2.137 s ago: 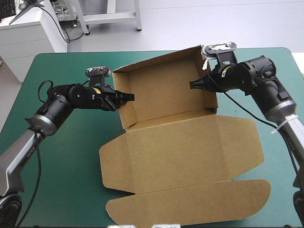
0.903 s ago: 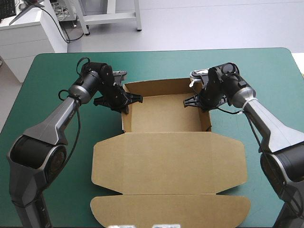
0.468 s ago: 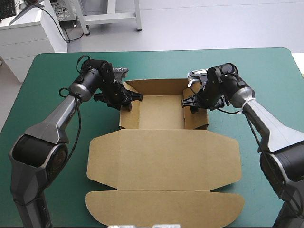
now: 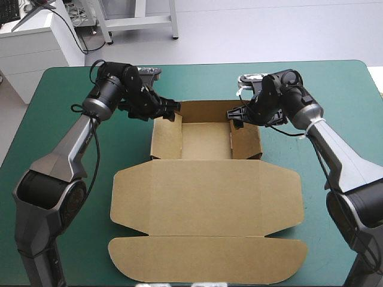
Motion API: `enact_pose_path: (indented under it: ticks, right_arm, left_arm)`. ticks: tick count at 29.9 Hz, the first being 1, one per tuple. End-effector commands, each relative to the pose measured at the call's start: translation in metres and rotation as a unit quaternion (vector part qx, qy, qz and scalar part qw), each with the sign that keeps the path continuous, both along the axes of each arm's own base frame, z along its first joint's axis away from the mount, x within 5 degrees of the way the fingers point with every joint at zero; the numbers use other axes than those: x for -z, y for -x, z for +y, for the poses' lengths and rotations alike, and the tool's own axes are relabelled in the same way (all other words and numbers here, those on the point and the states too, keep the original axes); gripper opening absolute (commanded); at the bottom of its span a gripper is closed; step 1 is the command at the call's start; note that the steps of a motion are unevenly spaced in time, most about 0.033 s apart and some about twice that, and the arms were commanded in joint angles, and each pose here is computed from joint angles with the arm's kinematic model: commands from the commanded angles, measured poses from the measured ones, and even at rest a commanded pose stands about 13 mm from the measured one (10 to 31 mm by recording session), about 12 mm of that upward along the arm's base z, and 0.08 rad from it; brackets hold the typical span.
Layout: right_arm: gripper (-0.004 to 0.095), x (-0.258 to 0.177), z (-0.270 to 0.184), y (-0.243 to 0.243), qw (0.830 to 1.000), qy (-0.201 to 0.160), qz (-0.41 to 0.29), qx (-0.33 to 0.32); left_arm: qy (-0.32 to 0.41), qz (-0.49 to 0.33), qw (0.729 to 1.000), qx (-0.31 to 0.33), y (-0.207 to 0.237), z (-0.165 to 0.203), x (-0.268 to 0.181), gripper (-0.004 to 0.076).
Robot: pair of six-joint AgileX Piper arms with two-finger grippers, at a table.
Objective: Fold the box
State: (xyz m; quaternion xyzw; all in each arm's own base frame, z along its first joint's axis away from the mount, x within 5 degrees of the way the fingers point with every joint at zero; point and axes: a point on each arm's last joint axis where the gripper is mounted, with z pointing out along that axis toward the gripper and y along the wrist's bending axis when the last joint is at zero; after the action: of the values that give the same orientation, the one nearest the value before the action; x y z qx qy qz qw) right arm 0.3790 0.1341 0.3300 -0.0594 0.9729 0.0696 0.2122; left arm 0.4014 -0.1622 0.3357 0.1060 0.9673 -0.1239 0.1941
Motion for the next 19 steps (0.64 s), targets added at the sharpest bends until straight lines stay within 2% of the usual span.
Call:
enact_pose_path:
  ticks: [1, 3, 7, 13, 19]
  right_arm:
    - [0.0769, -0.054, -0.007, 0.013, 0.998, -0.002, -0.055, -0.010]
    - [0.0769, -0.065, -0.009, 0.017, 0.998, 0.005, -0.059, -0.011]
    - [0.0768, -0.082, -0.013, 0.029, 0.997, -0.003, -0.081, -0.011]
    - [0.0768, -0.079, -0.019, 0.048, 0.998, -0.003, -0.065, -0.014]
    - [0.0767, -0.059, -0.021, 0.055, 0.999, 0.003, -0.050, -0.016]
  left_arm:
    - [0.019, -0.083, 0.996, 0.005, 0.020, 0.007, -0.069, 0.0481]
    - [0.030, -0.124, 0.992, 0.002, 0.026, 0.011, -0.095, 0.0360]
    - [0.044, -0.179, 0.983, 0.004, 0.050, 0.020, -0.134, -0.0013]
    - [0.047, -0.222, 0.974, 0.019, 0.098, 0.038, -0.170, -0.0008]
    - [0.030, -0.237, 0.970, 0.045, 0.154, 0.059, -0.180, -0.0008]
